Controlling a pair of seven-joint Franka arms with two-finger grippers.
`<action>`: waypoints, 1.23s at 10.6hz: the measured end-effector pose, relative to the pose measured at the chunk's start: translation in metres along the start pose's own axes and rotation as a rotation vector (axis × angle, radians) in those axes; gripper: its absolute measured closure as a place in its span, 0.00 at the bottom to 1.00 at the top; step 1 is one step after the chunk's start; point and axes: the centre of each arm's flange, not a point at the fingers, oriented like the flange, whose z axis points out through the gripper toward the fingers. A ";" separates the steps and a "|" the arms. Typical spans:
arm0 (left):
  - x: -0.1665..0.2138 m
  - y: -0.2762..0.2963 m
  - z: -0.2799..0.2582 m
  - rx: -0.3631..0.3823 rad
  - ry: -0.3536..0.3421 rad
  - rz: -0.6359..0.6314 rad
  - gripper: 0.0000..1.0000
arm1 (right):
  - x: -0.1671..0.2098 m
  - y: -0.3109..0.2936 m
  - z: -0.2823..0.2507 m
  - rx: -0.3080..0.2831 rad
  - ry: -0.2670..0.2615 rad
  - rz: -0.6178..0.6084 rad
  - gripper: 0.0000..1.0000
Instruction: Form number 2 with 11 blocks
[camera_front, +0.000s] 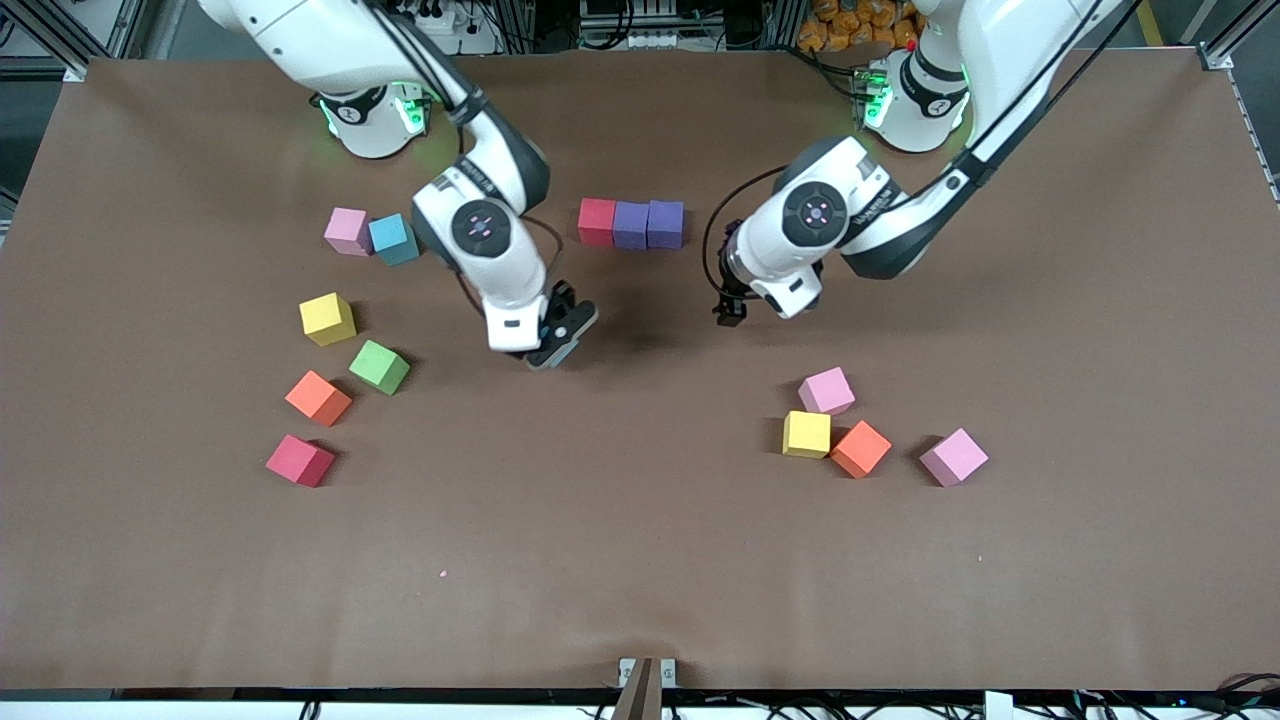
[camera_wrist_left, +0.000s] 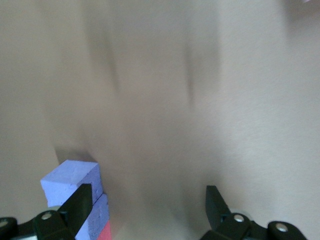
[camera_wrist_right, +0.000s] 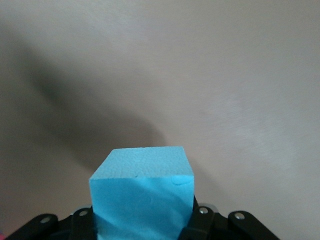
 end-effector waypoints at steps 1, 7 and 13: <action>0.014 0.010 -0.008 0.002 0.000 0.038 0.00 | 0.001 -0.029 -0.001 0.002 0.003 0.086 0.42; 0.080 0.062 -0.044 -0.018 -0.007 0.431 0.00 | 0.015 -0.155 -0.002 0.045 0.026 0.556 0.42; 0.107 0.078 -0.026 0.012 0.101 0.853 0.00 | 0.007 -0.192 0.028 0.019 -0.046 0.712 0.42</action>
